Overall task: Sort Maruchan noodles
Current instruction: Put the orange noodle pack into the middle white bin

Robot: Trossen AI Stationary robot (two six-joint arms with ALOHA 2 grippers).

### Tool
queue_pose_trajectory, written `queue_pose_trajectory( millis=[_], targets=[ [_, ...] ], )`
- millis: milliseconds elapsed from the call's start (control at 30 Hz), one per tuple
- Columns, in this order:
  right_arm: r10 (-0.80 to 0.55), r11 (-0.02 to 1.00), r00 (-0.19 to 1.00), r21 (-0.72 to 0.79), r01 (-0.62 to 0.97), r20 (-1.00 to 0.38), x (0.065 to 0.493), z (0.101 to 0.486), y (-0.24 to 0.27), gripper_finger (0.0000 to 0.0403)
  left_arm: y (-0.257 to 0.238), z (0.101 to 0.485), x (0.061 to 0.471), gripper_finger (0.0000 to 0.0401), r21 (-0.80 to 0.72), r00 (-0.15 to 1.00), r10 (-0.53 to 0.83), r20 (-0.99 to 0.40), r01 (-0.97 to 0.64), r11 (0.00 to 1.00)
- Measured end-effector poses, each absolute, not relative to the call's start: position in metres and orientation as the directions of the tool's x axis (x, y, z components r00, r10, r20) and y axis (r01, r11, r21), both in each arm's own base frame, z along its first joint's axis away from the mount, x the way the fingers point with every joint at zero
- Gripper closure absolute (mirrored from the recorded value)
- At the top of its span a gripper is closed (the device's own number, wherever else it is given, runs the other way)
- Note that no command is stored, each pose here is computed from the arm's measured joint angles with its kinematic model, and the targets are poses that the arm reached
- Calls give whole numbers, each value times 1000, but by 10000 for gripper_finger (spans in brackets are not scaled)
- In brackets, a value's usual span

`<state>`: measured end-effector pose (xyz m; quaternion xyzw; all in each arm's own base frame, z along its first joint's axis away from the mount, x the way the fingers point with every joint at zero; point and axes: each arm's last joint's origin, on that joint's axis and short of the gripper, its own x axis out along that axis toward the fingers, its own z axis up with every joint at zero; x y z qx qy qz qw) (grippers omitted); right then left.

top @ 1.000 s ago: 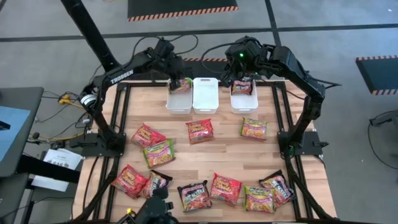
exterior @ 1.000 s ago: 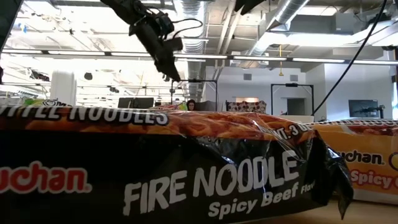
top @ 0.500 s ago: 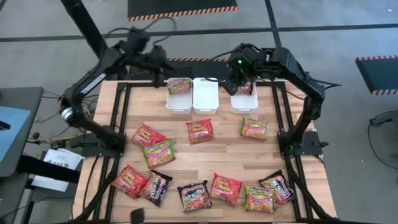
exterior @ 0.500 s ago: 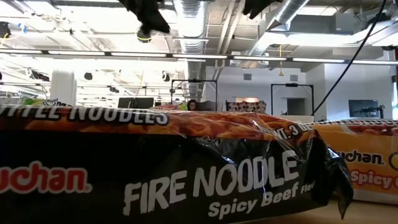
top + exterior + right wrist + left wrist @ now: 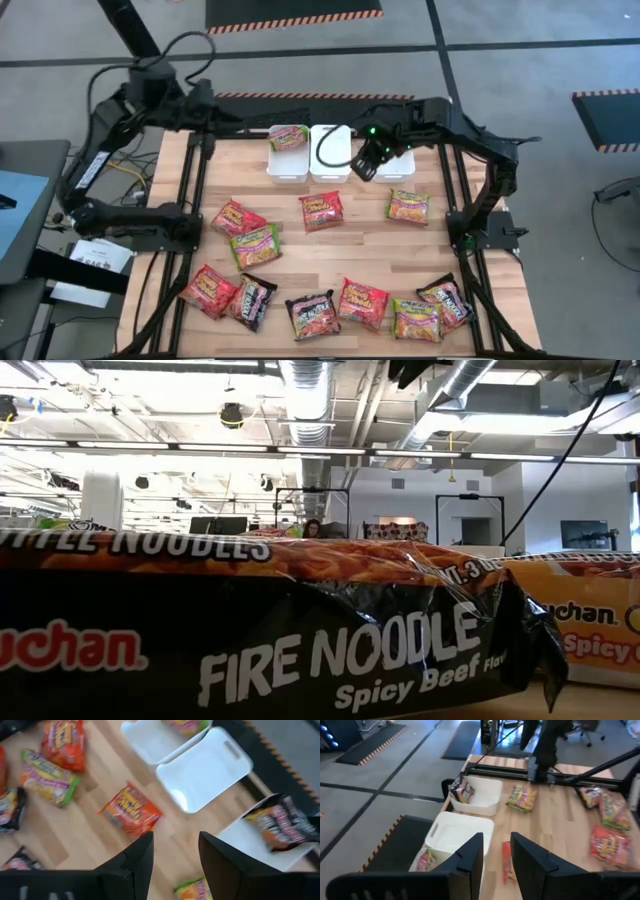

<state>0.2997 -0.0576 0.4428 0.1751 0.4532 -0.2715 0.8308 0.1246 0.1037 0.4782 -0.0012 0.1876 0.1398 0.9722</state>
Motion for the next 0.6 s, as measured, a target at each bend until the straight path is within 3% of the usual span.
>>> queue_pose_trajectory(
  millis=[300,600],
  targets=[
    [-214,791,431,104,603,-877,317,419,-30,220,70,484,97,315,-10,909,243,-339,-261,965],
    [-122,836,504,186,517,-855,332,408,-2,220,55,479,83,315,-110,896,213,-389,-275,955]
  ],
)
